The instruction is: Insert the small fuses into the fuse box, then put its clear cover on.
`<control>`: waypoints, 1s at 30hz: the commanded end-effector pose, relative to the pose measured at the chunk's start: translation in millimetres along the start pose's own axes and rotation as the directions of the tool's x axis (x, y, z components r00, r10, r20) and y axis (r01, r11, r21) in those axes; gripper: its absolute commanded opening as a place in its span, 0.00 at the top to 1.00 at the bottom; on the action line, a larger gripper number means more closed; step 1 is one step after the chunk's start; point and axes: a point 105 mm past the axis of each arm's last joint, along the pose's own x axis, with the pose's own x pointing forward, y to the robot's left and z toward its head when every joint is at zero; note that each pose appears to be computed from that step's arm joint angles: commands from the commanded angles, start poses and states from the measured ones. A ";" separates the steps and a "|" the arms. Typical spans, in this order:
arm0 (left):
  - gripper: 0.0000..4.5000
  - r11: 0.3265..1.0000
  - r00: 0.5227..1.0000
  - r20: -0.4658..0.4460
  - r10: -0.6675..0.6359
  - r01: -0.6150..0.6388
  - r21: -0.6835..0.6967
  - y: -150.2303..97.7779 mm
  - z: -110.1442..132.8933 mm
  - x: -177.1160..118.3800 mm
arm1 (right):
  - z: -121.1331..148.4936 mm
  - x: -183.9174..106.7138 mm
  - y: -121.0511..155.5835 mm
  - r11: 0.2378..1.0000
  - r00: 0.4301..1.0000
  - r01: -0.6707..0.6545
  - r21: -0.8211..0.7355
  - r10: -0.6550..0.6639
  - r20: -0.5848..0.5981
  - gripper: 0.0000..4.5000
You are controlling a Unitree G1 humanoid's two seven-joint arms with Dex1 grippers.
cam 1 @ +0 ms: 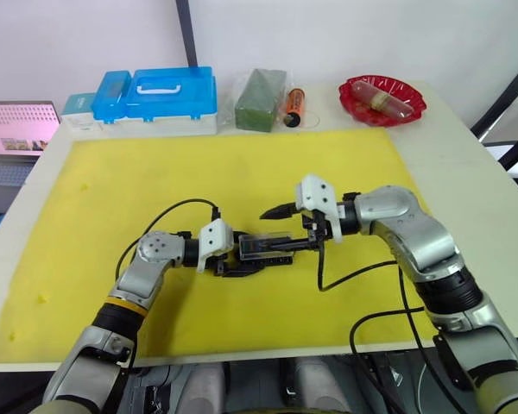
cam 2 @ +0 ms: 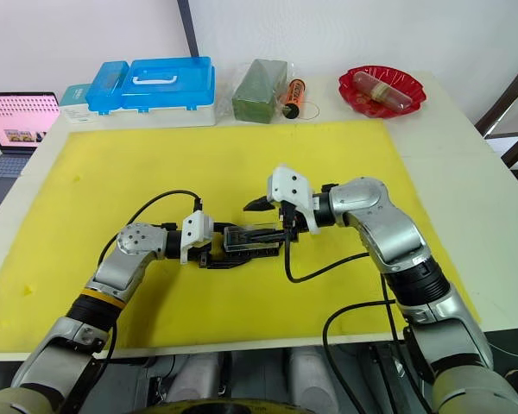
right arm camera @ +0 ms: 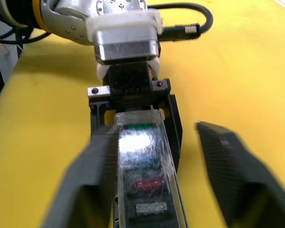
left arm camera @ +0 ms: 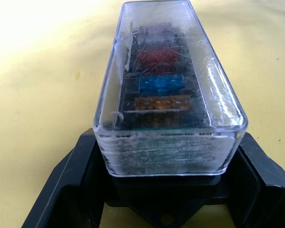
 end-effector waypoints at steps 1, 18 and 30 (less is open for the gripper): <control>0.38 1.000 1.000 0.019 -0.003 0.002 0.020 -0.1 5.8 0.3 | 6.2 1.9 -0.1 0.999 1.000 0.001 -0.039 0.000 0.018 0.75; 0.38 1.000 1.000 0.023 -0.008 0.007 0.013 -1.8 6.2 0.6 | -66.5 21.2 12.6 0.992 0.985 -0.052 0.118 0.071 -0.158 0.99; 0.38 1.000 1.000 0.021 -0.008 0.007 0.008 -2.6 5.6 0.2 | -90.5 32.0 27.7 0.971 0.971 -0.088 0.223 0.133 -0.197 0.99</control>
